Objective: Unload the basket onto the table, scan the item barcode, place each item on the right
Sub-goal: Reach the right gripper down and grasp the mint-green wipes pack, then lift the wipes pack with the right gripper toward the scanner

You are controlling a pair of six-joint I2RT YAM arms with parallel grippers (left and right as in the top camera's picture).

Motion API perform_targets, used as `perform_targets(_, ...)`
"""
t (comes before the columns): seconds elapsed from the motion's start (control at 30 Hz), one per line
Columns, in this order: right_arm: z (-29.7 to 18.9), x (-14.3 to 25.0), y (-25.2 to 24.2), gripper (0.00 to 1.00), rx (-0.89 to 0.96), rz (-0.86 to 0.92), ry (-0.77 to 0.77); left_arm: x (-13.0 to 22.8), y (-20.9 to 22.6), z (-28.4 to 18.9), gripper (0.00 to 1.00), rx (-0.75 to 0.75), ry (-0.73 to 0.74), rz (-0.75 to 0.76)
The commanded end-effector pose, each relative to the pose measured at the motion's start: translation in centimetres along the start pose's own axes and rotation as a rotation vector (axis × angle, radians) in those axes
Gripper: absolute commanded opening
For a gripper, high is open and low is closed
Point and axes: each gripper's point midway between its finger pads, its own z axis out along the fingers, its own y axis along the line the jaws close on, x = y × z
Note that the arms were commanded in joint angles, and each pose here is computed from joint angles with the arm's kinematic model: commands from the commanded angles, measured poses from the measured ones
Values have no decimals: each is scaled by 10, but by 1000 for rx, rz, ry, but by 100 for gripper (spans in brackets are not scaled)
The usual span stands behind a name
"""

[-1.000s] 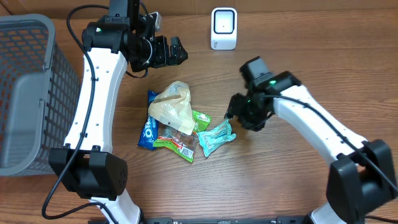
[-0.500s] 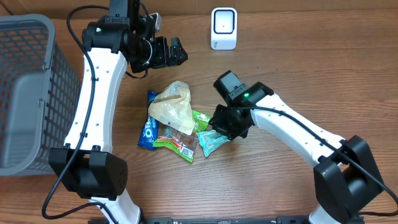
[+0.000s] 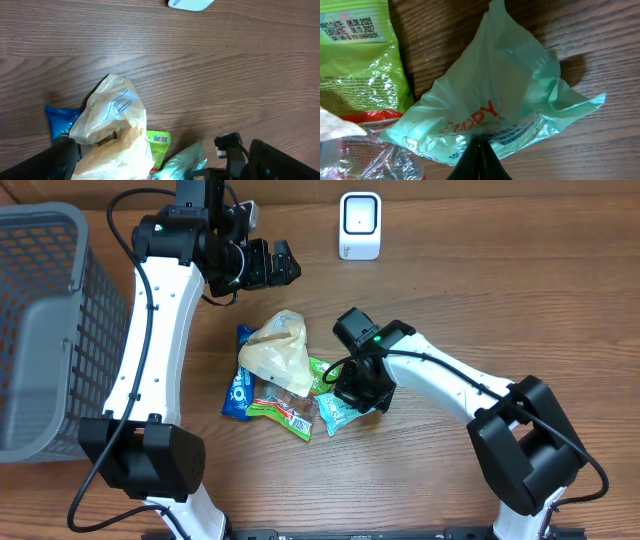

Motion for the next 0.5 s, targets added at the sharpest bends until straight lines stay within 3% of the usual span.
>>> perform_targets(0.0,10,-7,-9,4,9,29,35,-4,-3,-3,100,-6,-17,19)
perform_targets(0.13,1,-25,-13,4,-24,-8,29,-4,-3,-3,100,-6,-17,19)
perform_targets(0.3,-24,-69,-19,9,-93,-228,-30,-4,-2,-3,100,-9,-18,19)
perform_targets(0.47,-35,-99,-38,20,-87,-562,-97,-4,-2,-3,100,-9,-18,19)
